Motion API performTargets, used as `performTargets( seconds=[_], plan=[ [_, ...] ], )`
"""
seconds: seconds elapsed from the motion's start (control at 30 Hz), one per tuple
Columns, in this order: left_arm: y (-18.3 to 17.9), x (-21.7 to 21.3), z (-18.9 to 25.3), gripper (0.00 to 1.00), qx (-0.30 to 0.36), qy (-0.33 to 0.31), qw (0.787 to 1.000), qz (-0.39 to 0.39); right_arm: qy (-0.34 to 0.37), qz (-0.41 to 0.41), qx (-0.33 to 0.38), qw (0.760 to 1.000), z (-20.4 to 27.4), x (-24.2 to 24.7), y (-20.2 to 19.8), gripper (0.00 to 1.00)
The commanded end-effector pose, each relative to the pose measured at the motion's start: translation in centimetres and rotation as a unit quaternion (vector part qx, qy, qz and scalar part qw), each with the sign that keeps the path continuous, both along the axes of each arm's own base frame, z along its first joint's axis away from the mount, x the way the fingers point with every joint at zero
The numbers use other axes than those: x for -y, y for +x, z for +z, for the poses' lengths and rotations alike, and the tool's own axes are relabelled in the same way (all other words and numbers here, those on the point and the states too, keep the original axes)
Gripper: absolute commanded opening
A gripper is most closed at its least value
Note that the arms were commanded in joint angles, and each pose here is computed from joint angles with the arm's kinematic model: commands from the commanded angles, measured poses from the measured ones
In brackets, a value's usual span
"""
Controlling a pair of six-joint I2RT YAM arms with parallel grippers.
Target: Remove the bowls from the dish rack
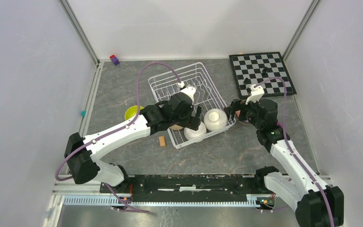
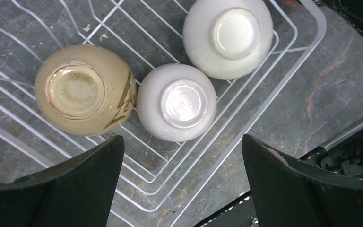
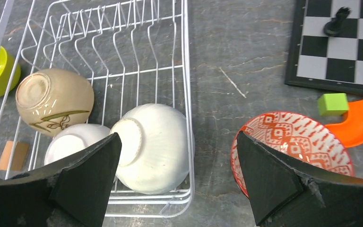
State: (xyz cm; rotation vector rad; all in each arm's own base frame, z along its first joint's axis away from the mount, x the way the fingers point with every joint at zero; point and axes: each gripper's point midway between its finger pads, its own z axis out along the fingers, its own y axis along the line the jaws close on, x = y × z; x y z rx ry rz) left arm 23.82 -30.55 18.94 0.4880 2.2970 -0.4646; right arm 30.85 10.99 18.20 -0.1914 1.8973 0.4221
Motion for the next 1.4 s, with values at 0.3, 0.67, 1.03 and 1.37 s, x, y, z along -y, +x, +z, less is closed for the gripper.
performTargets(
  seconds=[0.3, 0.67, 1.03, 1.37],
  plan=[
    [4.3, -3.6, -1.8, 0.99, 0.013, 0.064, 0.993, 0.099, 0.028, 0.106, 0.014, 0.994, 1.2, -4.7, -0.2, 0.96],
    [3.8, 0.6, -2.9, 0.82, -0.018, 0.032, 0.999, 0.003, -0.009, 0.100, 0.011, 0.995, 0.7, -5.2, -0.8, 0.85],
    [3.9, 4.5, -3.7, 0.78, -0.038, 0.011, 0.997, -0.068, -0.018, 0.066, 0.048, 0.996, 1.9, -3.4, -1.7, 0.85],
    [3.0, 9.6, -2.5, 0.99, -0.040, -0.086, 0.982, -0.165, -0.012, 0.064, 0.054, 0.996, 1.7, -3.2, -2.2, 0.85]
  ],
)
